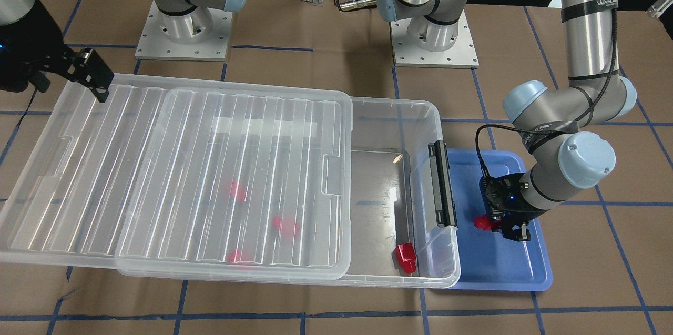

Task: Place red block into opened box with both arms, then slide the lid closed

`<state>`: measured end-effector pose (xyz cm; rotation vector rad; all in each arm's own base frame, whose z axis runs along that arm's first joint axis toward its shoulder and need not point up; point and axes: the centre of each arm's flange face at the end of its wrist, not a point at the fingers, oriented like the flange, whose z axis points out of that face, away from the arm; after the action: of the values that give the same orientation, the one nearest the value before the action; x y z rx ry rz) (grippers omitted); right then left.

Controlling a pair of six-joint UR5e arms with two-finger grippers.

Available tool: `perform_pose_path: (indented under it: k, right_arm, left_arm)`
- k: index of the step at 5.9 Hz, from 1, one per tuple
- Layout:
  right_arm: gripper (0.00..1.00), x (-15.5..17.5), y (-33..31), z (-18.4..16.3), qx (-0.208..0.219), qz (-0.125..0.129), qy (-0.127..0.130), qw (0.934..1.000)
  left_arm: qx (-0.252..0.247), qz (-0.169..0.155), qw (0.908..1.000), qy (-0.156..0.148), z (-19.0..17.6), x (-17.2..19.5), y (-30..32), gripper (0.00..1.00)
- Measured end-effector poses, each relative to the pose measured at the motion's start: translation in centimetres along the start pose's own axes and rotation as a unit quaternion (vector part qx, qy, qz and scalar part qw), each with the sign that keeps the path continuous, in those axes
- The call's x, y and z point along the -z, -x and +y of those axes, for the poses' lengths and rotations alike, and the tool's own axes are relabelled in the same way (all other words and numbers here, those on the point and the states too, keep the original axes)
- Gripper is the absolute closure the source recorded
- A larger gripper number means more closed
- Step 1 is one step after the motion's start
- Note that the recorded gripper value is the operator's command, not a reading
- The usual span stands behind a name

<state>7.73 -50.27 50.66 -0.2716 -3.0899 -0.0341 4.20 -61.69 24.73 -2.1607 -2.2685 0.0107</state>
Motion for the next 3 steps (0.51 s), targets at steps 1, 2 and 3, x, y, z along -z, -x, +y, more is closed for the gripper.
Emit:
perform_pose_path:
  k: [1,2,3]
  right_arm:
    - [0.00,0.9,2.7,0.8,0.001,-0.009,-0.006,0.9999]
    - [0.00,1.6,4.3,1.2,0.007,-0.019,-0.009,0.9998]
    - [0.00,1.8,4.9,1.4,0.010,-0.023,-0.007,0.9997]
  left_arm:
    - [0.007,0.007,0.9999,-0.002,-0.8,4.9,-0.6,1.00]
    - [0.023,0.012,0.9996,-0.008,-2.3,9.6,-1.5,1.00]
    - [0.031,0.011,0.9993,-0.015,-5.7,13.1,-2.2,1.00]
